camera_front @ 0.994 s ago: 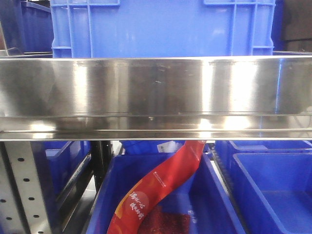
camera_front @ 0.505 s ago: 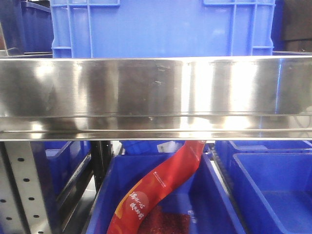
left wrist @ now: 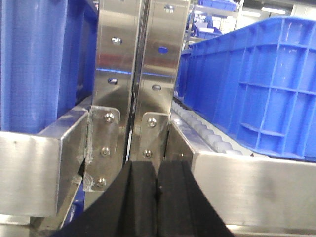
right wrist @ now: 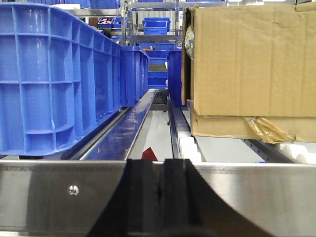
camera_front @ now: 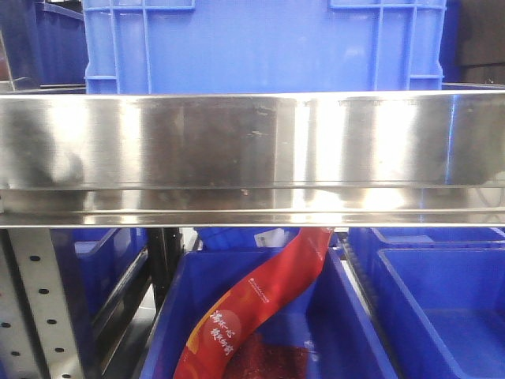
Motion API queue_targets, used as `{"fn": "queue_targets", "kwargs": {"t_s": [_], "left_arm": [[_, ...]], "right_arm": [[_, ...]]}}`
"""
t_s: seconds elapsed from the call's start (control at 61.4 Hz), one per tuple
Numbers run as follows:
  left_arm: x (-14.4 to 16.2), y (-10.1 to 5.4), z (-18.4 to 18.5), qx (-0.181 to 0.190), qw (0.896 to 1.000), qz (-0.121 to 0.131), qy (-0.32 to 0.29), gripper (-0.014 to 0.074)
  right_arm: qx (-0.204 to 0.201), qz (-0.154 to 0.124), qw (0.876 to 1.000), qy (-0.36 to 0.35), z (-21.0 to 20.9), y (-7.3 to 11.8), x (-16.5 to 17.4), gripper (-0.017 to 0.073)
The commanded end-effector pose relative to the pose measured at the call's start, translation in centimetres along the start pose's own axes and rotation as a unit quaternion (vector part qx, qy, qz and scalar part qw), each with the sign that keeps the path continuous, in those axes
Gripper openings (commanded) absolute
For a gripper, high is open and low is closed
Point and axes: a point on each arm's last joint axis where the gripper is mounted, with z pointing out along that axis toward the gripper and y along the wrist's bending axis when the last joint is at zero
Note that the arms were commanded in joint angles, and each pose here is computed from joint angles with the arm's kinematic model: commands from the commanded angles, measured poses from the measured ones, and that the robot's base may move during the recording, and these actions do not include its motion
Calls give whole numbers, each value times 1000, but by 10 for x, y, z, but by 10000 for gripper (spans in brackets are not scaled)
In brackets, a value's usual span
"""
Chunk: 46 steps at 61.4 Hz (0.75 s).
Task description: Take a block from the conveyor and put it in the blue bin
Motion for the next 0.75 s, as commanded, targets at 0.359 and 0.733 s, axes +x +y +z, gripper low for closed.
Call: {"fn": "queue_targets", "kwargs": {"t_s": [0.359, 0.733], "left_arm": [[-3, 0, 0, 4, 1000, -4, -16, -111], [-3, -1, 0, 4, 1000, -4, -17, -111]], "right_arm": [[3, -4, 1000, -13, 0, 0, -2, -162], [3, -4, 1000, -13, 0, 0, -2, -162]]}}
